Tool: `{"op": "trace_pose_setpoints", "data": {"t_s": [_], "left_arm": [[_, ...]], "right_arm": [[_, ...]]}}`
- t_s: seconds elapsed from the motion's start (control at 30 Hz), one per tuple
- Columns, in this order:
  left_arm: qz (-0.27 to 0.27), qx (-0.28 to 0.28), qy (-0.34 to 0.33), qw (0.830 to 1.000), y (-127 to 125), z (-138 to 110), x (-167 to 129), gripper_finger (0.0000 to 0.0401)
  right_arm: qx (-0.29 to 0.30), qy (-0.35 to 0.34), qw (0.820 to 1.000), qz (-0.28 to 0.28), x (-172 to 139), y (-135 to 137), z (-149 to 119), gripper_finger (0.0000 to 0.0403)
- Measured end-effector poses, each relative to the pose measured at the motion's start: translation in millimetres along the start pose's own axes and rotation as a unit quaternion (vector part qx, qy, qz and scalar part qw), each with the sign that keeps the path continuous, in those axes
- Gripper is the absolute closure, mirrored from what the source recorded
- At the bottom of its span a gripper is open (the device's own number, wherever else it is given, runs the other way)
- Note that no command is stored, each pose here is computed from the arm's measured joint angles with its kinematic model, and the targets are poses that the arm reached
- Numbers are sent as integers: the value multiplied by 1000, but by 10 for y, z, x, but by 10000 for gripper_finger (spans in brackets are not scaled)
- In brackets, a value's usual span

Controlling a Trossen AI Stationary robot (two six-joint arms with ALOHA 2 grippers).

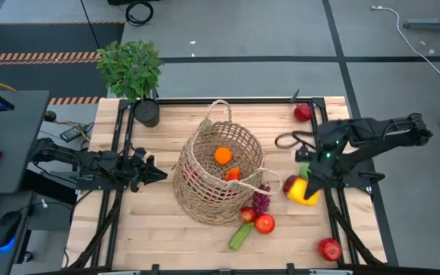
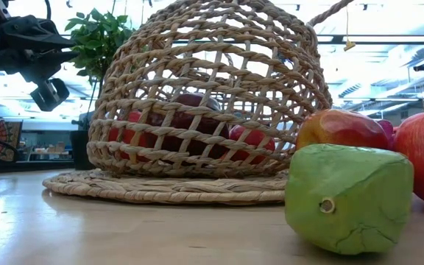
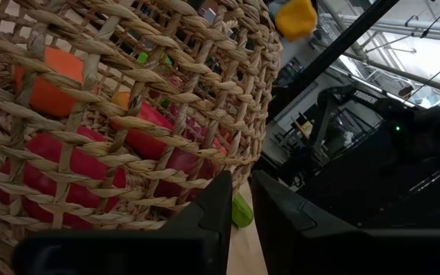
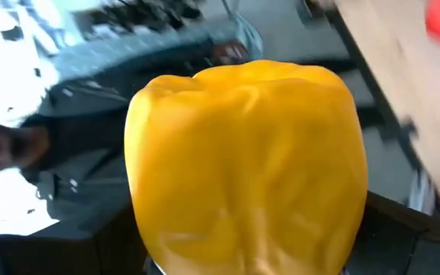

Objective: Build produce basket
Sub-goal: Put the yellow bell pepper into the brown basket

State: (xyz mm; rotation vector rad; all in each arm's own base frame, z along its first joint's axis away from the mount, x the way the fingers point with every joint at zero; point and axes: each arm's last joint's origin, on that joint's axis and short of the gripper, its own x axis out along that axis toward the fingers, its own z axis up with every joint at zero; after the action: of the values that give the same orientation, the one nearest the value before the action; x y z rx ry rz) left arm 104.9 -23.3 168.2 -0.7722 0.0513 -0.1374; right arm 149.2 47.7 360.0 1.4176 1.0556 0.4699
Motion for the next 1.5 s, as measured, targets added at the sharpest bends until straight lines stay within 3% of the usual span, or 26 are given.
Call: {"op": "trace_pose_setpoints", "data": {"t_s": [0.23,0.4,0.5,0.73,1.0,1.17,1.37,1.5], "left_arm": [[0,0,0,1000,0,0,0,338],[0,0,0,1000,0,0,0,343],[0,0,0,1000,0,0,0,343],[0,0,0,1000,1,-1,0,338],[0,0,0,1000,0,0,0,342],[0,0,0,1000,0,0,0,338],[0,0,0,1000,0,0,0,343],[0,0,0,1000,0,0,0,342]], "right_arm": [[-129,-83,988,34,-132,70,246,57],[-268,-147,951,40,-207,123,515,57],[-353,-193,915,27,-251,141,688,57],[-543,-305,780,-57,-334,174,1024,57],[-633,-346,662,-205,-367,172,1176,57],[-626,-364,616,-311,-391,394,1280,57],[-642,-317,549,-431,-348,662,1323,57],[-633,-290,538,-476,-254,742,1359,57]]}}
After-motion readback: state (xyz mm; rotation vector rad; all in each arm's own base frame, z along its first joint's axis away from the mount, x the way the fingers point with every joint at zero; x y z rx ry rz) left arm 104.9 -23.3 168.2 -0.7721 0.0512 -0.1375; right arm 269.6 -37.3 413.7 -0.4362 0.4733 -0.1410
